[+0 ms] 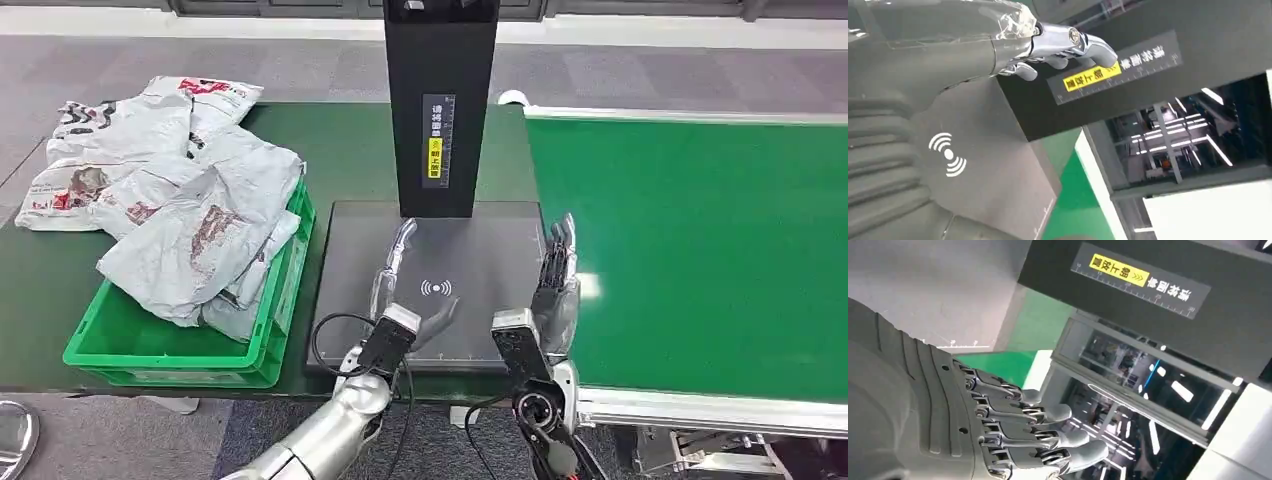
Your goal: Moved the parcel from conveyor to table for the left to box.
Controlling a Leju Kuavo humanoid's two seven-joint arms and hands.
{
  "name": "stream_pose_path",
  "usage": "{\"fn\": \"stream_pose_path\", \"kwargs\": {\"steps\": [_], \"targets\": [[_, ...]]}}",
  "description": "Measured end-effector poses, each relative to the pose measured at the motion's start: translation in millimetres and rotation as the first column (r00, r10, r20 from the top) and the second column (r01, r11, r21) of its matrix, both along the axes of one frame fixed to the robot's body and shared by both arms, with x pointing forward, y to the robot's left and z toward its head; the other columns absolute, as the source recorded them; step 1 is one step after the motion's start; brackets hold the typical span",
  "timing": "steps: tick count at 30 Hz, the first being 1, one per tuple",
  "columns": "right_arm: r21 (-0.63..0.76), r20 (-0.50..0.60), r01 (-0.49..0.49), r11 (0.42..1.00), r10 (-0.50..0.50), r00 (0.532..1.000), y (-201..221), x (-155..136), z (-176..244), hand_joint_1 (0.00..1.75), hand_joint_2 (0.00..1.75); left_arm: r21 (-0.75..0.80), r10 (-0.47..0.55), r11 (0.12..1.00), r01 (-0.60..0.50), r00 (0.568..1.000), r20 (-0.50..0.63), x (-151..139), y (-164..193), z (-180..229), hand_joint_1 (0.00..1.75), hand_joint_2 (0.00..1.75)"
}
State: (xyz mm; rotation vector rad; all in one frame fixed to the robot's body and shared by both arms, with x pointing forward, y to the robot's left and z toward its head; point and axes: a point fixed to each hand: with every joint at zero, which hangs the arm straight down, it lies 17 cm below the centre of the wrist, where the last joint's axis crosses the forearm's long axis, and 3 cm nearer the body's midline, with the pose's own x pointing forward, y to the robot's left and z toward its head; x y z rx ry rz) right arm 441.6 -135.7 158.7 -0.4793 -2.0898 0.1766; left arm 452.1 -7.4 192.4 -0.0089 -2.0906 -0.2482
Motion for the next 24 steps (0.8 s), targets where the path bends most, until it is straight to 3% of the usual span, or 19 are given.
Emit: {"fn": "stream_pose_path", "kwargs": {"steps": [5, 6, 8, 9, 15, 16, 24], "targets": [[0.018, -0.004, 0.004, 1.000, -0.004, 1.000, -1, 1, 1, 0.00, 0.00, 0.009, 0.007, 1.000, -0.007, 1.000, -0.002, 1, 4, -3, 0.00, 1.75], [0.037, -0.010, 0.010, 0.999, -0.009, 1.000, -3, 3, 0, 0.00, 1.75, 0.011, 0.015, 1.000, -0.015, 1.000, -0.001, 2, 6, -4, 0.00, 1.75], [0.058, -0.018, 0.016, 0.998, -0.015, 1.000, -6, 4, 0, 0.00, 1.75, 0.016, 0.025, 1.000, -0.025, 1.000, 0.001, 3, 9, -4, 0.00, 1.75], [0.061, -0.018, 0.017, 0.998, -0.016, 1.000, -6, 5, 0, 0.00, 1.75, 0.017, 0.026, 1.000, -0.026, 1.000, 0.001, 3, 10, -5, 0.00, 0.00], [0.067, -0.016, 0.018, 0.998, -0.017, 1.000, -7, 7, 2, 0.00, 1.75, 0.026, 0.033, 0.999, -0.033, 0.999, 0.007, 3, 12, -5, 0.00, 0.00], [0.070, -0.016, 0.019, 0.997, -0.018, 1.000, -7, 8, 2, 0.00, 1.75, 0.030, 0.031, 0.999, -0.032, 0.999, 0.010, 3, 11, -5, 0.00, 1.75], [0.084, -0.017, 0.020, 0.996, -0.019, 1.000, -8, 9, 4, 0.00, 1.75, 0.051, 0.041, 0.998, -0.042, 0.999, 0.024, 2, 11, -5, 0.00, 1.75]]}}
